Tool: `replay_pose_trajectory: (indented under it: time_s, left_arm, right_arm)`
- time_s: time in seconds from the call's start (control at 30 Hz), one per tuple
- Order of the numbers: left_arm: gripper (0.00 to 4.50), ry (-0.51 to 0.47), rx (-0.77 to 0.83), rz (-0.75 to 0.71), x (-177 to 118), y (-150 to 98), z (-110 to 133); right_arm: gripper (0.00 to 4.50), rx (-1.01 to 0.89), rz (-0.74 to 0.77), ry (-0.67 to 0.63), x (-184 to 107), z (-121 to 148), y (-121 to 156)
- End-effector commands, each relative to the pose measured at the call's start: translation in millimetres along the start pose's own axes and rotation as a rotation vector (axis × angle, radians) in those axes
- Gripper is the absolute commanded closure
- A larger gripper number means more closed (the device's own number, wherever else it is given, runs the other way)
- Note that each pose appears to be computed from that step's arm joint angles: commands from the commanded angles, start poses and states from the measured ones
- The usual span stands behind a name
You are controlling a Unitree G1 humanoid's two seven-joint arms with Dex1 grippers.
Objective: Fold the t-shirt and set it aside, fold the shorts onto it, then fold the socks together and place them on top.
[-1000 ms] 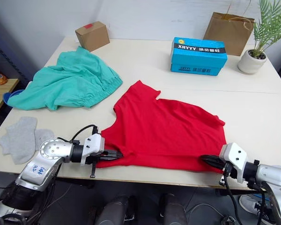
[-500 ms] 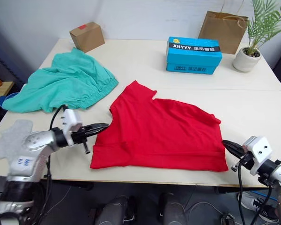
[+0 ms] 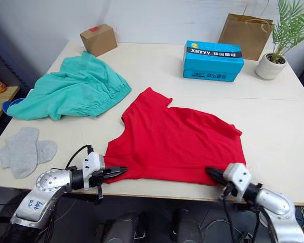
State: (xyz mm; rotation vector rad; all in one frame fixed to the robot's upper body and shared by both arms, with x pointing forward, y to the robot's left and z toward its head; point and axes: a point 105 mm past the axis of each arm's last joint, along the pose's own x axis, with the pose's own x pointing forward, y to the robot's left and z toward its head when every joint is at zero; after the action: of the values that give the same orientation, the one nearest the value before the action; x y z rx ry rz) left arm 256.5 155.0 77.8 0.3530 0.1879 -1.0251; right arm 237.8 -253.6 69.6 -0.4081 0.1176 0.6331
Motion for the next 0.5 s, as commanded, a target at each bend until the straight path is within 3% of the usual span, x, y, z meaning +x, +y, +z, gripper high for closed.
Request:
replay_pose_trajectory:
  time_s: [0.03,0.17,0.33,0.47,0.5]
  left_arm:
    - [4.5,0.076,-0.021,0.058,-14,5,-21]
    - [4.5,0.062,-0.025,0.11,-22,14,-22]
    - [4.5,-0.051,0.01,0.123,-33,22,-3]
    - [4.5,-0.109,0.005,0.042,-49,17,18]
    - [4.13,-0.096,0.024,0.01,-52,14,20]
  right_arm:
    - [4.47,0.0,-0.114,0.089,-32,-26,-22]
    - [4.47,0.027,-0.284,0.088,-59,-34,-53]
    - [4.47,0.034,-0.313,0.062,-72,-20,-71]
    - [4.47,0.034,-0.1,0.031,-71,8,-51]
    - [4.12,0.015,-0.043,0.044,-72,12,-45]
